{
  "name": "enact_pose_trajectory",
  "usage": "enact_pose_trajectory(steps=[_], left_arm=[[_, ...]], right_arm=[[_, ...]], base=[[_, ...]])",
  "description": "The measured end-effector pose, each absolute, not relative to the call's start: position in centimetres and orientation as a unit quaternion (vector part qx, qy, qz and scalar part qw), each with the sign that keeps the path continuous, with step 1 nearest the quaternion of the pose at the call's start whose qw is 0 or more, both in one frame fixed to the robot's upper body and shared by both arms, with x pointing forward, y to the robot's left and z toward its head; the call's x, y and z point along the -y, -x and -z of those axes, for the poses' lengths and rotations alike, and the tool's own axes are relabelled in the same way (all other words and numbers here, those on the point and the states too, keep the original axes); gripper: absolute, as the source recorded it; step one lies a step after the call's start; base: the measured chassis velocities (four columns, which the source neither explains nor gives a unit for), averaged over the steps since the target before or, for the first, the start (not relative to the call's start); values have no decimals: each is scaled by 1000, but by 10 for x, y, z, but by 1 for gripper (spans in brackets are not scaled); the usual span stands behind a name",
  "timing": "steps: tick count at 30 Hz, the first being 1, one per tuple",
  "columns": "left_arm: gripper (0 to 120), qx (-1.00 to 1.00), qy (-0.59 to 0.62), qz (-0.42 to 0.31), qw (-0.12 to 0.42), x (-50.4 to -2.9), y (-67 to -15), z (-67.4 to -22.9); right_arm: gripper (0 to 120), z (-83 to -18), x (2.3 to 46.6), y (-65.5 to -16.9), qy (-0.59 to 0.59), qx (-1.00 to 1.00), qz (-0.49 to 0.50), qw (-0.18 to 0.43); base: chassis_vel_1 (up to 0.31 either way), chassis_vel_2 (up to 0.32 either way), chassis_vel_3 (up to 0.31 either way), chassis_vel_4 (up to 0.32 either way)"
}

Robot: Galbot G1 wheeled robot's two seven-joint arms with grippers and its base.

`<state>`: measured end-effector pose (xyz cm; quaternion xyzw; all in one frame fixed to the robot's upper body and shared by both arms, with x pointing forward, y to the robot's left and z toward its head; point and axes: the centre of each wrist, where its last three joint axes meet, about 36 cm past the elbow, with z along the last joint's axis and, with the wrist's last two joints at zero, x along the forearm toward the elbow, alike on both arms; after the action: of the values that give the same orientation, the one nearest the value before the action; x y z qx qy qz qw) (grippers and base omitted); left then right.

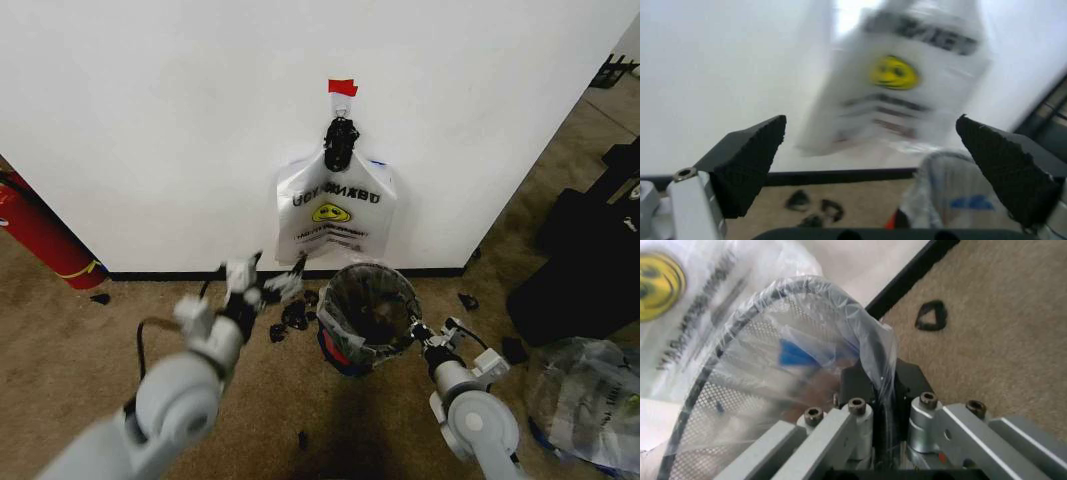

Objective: Pick up the garbage bag from the wall and place it over the trash bin.

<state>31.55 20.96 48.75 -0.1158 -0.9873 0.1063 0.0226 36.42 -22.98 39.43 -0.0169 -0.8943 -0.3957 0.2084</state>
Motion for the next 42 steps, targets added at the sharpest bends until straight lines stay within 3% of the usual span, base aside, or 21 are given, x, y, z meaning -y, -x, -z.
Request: enact_pose_trajectory(steps=[6, 23, 42], left_arm=[[100, 990, 24, -135, -40, -225, -305, -484], [100, 987, -20, -148, -54, -230, -285, -474], [100, 986, -22, -155, -50, -227, -284, -479]], right_arm=[[1, -390, 221, -386, -27, 896, 377, 232], [4, -374, 201, -389, -76, 910, 324, 249], [75, -381, 208, -373, -111, 921, 299, 222]], base=[[0, 0, 0, 0], [0, 0, 0, 0], [0, 0, 0, 0]])
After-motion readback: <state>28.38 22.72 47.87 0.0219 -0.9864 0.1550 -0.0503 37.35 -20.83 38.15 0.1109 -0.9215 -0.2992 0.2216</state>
